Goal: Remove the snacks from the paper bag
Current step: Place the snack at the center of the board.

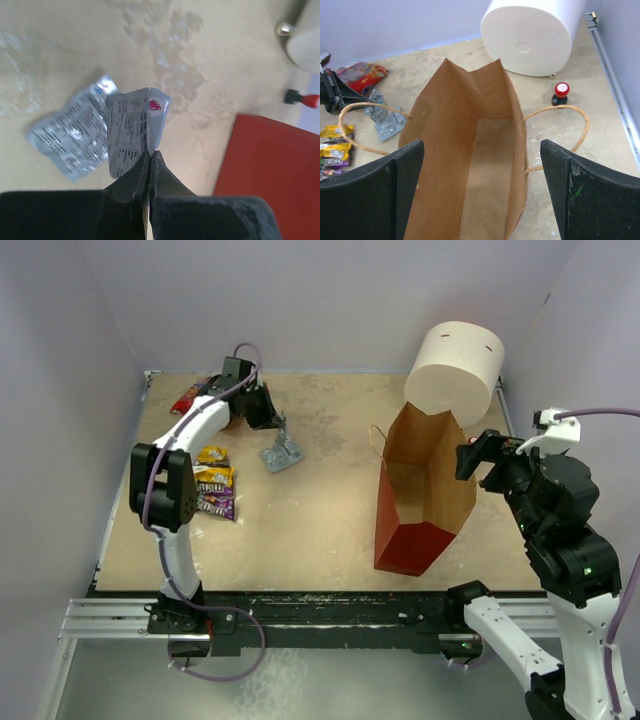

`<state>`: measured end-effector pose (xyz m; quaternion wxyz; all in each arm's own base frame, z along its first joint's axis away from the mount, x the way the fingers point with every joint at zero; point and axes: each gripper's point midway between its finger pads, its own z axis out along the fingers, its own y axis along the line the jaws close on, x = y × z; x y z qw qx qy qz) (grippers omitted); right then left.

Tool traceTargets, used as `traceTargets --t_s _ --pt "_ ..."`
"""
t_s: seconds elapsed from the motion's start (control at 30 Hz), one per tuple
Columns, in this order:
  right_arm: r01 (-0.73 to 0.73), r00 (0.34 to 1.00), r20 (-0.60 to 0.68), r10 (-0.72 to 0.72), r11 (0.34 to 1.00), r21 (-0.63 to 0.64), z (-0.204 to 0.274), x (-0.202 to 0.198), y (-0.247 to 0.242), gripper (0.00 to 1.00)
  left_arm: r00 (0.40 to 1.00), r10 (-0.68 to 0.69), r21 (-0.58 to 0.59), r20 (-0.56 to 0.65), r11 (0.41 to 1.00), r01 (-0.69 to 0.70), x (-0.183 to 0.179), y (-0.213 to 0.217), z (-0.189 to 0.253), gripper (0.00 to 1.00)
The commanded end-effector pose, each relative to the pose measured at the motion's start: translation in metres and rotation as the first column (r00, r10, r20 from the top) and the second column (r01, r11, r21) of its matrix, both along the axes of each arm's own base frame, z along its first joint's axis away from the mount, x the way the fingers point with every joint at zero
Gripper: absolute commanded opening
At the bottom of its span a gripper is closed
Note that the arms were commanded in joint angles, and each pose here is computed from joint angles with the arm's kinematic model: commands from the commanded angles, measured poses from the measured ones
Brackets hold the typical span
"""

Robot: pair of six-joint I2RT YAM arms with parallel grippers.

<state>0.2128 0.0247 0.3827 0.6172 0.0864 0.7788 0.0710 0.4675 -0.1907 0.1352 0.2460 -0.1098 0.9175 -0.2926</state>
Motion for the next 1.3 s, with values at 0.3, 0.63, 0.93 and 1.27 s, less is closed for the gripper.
traceTargets --t_s 0.3,0.63,0.93,1.27 --pt "0.107 0.994 0.030 -0.104 0.985 -0.136 0.003 0.007 -0.026 1.00 0.957 -0.290 0.845 0.026 0.517 0.134 0.007 0.008 -0.026 0.00" --pt "0.132 0.991 0.009 -0.132 0.983 -0.129 -0.009 0.003 -0.031 1.00 0.947 -0.319 0.916 -0.032 0.369 0.155 -0.002 0.012 -0.048 0.00" --pt "0.127 0.991 -0.029 -0.130 0.986 -0.109 -0.014 0.001 -0.028 1.00 0.942 -0.332 0.836 -0.045 0.504 0.217 -0.016 -0.009 -0.055 0.47" --pt "0.078 0.991 -0.105 -0.087 0.993 -0.089 -0.008 0.004 -0.016 1.00 0.960 -0.258 0.580 0.107 0.800 0.151 -0.023 0.007 0.041 0.62"
